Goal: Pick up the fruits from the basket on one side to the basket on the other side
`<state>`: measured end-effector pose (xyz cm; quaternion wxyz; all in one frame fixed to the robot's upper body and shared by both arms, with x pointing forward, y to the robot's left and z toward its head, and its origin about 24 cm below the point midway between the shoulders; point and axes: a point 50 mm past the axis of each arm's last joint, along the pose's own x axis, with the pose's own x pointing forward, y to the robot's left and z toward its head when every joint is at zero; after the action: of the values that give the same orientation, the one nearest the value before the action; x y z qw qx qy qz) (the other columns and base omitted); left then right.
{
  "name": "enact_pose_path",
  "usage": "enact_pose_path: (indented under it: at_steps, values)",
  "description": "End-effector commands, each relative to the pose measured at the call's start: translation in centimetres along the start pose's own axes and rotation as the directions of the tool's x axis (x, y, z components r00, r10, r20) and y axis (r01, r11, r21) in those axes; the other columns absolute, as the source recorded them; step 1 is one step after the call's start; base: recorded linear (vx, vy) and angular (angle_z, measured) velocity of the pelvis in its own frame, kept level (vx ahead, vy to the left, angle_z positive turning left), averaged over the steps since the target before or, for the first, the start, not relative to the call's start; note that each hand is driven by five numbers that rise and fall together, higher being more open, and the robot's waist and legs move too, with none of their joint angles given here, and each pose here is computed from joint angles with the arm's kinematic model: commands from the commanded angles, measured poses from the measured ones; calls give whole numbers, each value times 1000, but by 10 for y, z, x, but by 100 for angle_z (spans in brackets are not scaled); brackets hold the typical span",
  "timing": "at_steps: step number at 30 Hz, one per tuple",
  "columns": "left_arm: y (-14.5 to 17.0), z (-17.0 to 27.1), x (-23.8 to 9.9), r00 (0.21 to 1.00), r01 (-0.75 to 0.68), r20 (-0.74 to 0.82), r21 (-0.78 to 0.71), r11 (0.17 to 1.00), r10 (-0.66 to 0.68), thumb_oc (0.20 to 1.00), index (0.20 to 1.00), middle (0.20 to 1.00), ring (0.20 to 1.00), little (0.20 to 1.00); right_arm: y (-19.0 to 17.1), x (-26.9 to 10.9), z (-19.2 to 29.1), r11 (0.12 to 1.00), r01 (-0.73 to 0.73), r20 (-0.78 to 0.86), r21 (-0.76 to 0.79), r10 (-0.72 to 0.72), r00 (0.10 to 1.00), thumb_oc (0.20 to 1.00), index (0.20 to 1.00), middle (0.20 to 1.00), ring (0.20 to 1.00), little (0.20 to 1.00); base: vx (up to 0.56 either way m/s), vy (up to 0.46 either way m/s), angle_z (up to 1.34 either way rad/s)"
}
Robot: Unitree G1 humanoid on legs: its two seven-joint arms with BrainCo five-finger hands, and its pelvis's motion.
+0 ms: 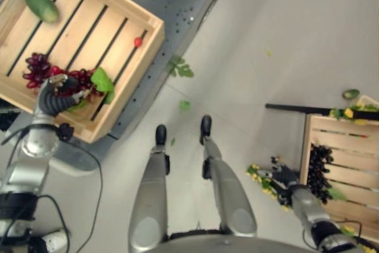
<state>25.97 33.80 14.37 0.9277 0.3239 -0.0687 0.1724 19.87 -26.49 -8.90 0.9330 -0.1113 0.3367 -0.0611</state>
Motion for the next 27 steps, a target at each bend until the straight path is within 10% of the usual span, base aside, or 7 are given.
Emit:
enact_pose_path:
  at_steps: [1,21,24,27]
  values:
    - [8,14,-2,994,-58,82,-174,983,73,200,200,200,200,200,-24,-6,-15,998,58,-61,-27,-60,996,1000,1000,1000,1000,1000,3,0,-4]
    - [0,37,-13,982,40,183,-432,901,45,200,200,200,200,200,-18,-6,-22,999,38,-88,-28,-40,995,1000,1000,1000,1000,1000,0,0,0]
    - [13,36,-10,980,-40,183,-222,974,82,1000,1000,1000,1000,1000,-16,-6,-21,999,34,-84,-29,-37,996,1000,1000,1000,1000,1000,0,0,0]
    - [18,28,-6,984,-82,147,-146,986,103,1000,1000,1000,1000,1000,-18,-6,-22,999,44,-88,-31,-47,995,1000,1000,1000,1000,1000,0,0,0]
